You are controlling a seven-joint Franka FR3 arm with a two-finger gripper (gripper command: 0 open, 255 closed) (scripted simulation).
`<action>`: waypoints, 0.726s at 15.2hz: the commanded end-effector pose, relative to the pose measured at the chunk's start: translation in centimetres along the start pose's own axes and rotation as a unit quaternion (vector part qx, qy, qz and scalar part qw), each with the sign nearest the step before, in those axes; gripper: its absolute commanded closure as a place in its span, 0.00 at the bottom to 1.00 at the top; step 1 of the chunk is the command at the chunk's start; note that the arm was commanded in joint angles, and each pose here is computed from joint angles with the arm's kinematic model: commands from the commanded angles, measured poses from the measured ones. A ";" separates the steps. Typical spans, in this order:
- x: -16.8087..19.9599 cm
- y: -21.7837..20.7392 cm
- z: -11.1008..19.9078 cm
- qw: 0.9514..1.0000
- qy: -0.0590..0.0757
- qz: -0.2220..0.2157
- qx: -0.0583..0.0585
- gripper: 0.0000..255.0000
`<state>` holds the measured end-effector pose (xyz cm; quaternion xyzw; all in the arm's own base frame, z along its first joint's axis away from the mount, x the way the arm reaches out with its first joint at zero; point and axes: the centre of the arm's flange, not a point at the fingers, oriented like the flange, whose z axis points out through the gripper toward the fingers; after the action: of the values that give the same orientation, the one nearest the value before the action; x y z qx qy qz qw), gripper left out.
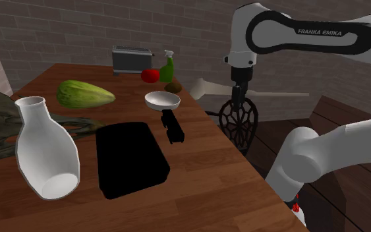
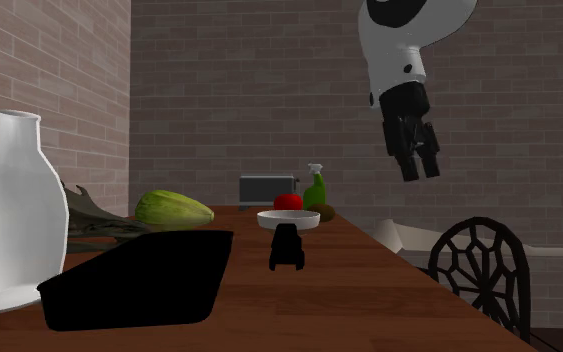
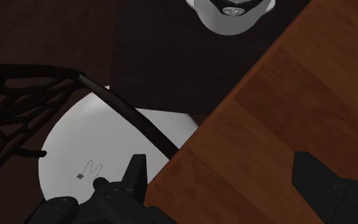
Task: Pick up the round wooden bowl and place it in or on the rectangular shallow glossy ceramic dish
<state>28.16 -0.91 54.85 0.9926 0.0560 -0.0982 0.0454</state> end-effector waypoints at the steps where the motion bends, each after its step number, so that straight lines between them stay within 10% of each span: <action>1: 0.0 0.0 0.0 1.000 0.000 0.000 0.000 0.00; 11: 12.1 -1.8 0.6 0.999 0.034 -0.025 -0.020 0.00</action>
<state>38.50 1.87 52.16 0.9925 0.0811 -0.0688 0.0597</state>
